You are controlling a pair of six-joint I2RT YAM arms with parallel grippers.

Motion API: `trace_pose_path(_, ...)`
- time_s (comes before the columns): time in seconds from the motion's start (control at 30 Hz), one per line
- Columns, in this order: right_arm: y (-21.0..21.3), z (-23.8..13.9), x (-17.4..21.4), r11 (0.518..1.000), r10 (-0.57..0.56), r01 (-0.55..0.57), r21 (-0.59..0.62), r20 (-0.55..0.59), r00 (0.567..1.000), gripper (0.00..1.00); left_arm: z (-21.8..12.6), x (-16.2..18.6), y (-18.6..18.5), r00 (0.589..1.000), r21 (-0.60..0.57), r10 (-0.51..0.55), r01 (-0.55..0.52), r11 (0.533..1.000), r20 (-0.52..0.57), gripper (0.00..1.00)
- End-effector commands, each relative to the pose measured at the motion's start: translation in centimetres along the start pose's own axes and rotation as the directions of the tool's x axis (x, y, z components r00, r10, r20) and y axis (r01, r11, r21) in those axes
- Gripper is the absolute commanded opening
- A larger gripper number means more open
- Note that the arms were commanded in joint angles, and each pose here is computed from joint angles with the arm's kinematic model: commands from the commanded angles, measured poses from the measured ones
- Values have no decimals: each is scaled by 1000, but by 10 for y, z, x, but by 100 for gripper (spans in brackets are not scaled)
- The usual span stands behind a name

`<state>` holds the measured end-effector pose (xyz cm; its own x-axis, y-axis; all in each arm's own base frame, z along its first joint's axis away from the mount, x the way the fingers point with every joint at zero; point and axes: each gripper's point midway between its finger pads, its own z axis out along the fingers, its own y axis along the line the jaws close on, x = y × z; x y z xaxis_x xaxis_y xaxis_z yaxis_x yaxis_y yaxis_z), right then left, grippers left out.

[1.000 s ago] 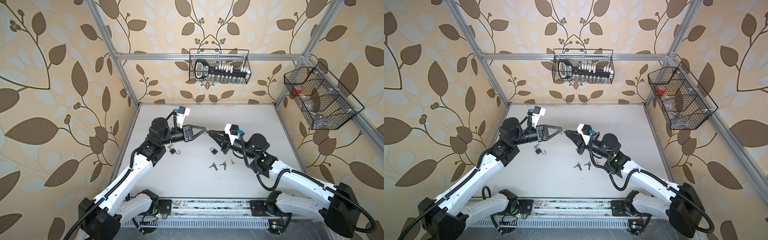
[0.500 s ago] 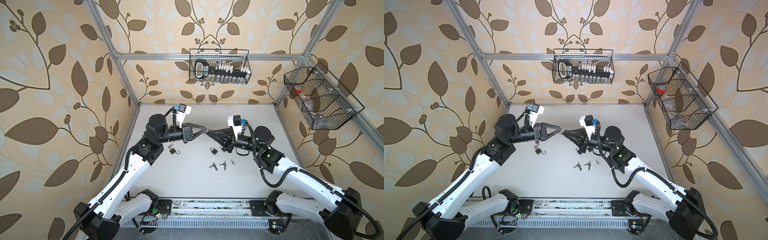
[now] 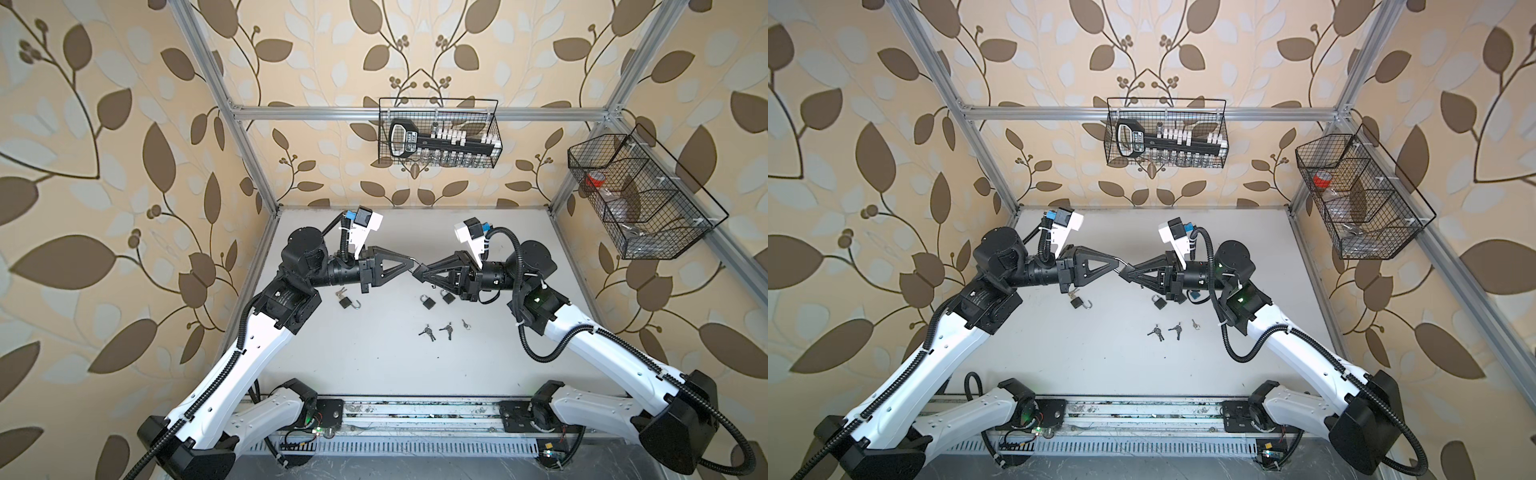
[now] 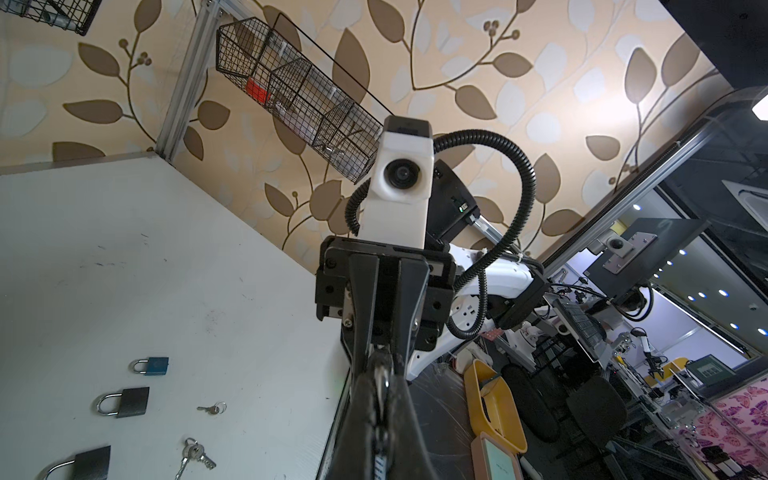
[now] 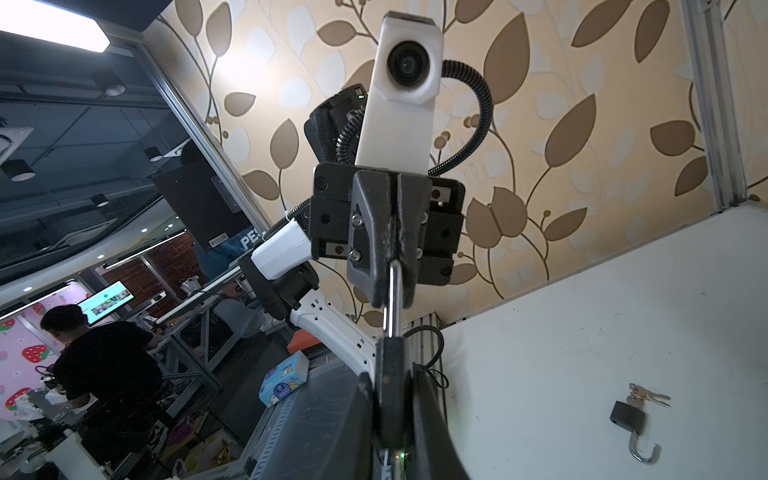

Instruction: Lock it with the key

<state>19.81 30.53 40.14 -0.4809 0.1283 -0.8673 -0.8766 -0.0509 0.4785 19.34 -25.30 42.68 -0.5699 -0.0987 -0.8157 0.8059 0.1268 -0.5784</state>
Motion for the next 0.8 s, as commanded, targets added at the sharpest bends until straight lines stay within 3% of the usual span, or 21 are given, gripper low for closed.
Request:
trace_pose_path(0.0,33,-1,-20,992,-55,57,-109,17,998,0,-5,-10,-20,996,30,81,-82,996,22,0)
trace_pose_path(0.77,40,2,-37,989,-55,62,-133,53,997,0,12,19,-4,999,34,17,-16,999,-37,0)
